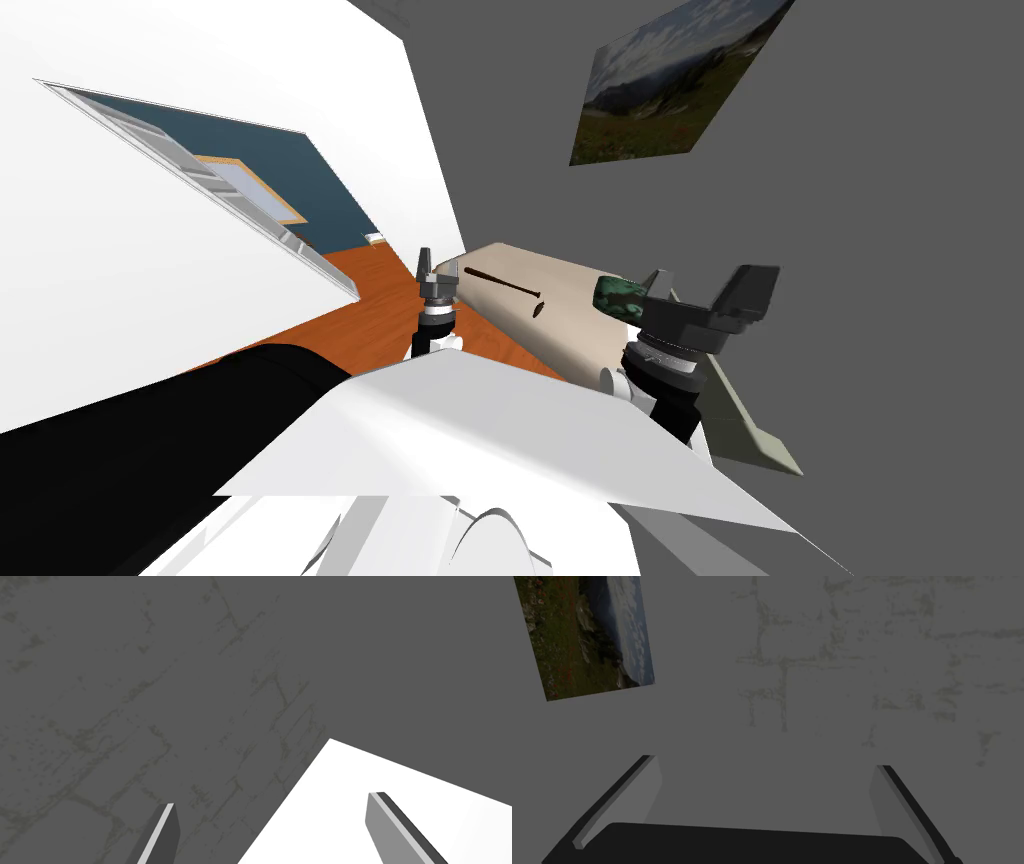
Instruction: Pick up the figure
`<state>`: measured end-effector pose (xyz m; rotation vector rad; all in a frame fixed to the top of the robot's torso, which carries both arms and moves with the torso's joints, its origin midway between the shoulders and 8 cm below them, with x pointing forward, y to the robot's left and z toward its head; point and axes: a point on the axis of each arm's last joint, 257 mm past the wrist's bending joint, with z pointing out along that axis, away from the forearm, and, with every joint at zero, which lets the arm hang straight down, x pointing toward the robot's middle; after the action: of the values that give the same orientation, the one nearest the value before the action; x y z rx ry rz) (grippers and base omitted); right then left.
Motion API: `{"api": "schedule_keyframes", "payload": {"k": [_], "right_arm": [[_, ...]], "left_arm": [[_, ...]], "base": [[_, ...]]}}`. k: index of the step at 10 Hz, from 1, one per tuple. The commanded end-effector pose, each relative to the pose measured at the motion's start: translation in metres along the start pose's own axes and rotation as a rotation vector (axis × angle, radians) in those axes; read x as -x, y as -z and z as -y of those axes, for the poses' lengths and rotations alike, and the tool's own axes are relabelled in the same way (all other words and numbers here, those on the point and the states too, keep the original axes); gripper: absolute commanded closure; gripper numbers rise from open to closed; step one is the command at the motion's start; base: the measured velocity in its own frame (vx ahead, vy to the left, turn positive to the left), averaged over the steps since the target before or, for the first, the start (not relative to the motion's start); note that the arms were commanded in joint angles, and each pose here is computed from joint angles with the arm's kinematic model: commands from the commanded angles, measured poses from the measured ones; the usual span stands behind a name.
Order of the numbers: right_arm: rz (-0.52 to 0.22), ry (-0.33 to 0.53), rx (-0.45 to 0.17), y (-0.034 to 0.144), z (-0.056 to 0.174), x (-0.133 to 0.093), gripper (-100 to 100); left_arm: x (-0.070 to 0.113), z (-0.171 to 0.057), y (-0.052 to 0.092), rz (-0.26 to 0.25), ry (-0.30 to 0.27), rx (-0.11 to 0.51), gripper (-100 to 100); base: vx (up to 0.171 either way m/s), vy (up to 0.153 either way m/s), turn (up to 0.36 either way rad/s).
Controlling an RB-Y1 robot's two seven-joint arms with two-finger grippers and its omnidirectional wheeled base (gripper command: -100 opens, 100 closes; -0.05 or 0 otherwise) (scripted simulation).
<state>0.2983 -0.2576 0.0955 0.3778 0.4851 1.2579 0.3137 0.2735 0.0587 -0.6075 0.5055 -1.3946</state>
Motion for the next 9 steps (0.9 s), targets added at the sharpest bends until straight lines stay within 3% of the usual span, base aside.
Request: {"api": "schedule_keyframes", "payload": {"k": [1,6,9], "right_arm": [[-0.047,0.032,-0.016,0.003,0.006,-0.008,-100],[-0.28,0.257,-0.143,0.036,0.051,-0.044,-100],[-0.351,0.338,-0.174,0.049,0.065,-0.053,-100]], "left_arm": [[0.0,0.0,0.0,0.0,0.0,0.0,0],[0.0,0.0,0.0,0.0,0.0,0.0,0],[0.0,0.0,0.0,0.0,0.0,0.0,0]], "base": [[0.005,-0.004,0.048],[0.019,-0.022,0.116],[0.013,-0.023,0.069]]}}
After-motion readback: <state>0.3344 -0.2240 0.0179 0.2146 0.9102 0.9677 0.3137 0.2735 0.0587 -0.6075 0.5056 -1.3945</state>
